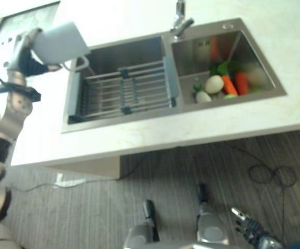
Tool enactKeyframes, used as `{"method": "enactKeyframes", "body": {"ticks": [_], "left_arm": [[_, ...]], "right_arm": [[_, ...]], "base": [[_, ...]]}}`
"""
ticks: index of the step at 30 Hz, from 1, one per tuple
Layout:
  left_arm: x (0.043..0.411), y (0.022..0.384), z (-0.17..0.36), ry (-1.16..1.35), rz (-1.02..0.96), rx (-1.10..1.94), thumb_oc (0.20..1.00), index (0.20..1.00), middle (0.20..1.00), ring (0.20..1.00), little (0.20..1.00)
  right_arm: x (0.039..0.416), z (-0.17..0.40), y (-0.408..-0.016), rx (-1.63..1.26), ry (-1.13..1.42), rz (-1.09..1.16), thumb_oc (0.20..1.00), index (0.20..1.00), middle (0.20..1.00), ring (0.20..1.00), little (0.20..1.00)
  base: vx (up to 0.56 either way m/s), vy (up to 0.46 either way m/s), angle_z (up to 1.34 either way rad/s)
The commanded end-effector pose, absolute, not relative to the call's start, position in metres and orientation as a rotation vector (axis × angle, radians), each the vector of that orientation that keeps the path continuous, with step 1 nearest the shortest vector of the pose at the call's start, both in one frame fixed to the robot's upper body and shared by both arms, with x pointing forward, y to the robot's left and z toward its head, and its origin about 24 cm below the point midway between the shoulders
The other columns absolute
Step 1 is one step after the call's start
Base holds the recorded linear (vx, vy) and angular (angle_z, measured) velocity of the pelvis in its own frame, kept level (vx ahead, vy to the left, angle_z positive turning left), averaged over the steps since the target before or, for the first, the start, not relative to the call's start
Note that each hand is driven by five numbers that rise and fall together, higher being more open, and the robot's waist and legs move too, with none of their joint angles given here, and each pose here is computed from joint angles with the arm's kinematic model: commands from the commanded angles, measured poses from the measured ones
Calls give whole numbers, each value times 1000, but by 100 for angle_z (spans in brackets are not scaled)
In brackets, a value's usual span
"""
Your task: Place the dishes in the dishwasher.
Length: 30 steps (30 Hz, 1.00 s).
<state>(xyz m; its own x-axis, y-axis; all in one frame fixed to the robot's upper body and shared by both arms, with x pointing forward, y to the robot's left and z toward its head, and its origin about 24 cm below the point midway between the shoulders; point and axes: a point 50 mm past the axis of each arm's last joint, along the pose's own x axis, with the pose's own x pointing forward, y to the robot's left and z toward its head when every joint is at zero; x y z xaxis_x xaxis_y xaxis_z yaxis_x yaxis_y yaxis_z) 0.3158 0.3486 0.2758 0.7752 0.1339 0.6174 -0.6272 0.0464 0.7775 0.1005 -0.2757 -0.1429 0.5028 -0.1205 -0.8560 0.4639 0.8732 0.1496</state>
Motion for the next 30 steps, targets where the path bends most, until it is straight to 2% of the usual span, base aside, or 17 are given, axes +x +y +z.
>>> {"method": "enactKeyframes", "body": {"ticks": [1,9,12,20,27,30], "left_arm": [[291,364,320,-594,837,1365,200,200,200,200,200],[267,367,312,-699,913,1247,200,200,200,200,200],[257,366,295,-725,911,1207,200,200,200,200,200],[237,343,254,-850,899,1172,200,200,200,200,200],[225,325,217,-944,869,789,200,200,200,200,200],[224,321,207,-945,791,470,200,200,200,200,200]], "right_arm": [[89,-146,-275,368,1016,-363,1000,1000,1000,1000,1000],[57,-154,-272,345,1109,-384,1000,1000,1000,1000,1000],[48,-156,-270,340,1141,-386,1000,1000,1000,1000,1000],[32,-160,-264,352,1169,-392,1000,1000,1000,1000,1000],[36,-161,-259,339,1197,-337,1000,1000,1000,1000,1000],[45,-161,-258,326,1194,-313,1000,1000,1000,1000,1000]], "base": [[109,9,11],[135,24,7],[123,-7,9],[56,-35,25],[-43,-77,11],[-79,-110,18]]}}
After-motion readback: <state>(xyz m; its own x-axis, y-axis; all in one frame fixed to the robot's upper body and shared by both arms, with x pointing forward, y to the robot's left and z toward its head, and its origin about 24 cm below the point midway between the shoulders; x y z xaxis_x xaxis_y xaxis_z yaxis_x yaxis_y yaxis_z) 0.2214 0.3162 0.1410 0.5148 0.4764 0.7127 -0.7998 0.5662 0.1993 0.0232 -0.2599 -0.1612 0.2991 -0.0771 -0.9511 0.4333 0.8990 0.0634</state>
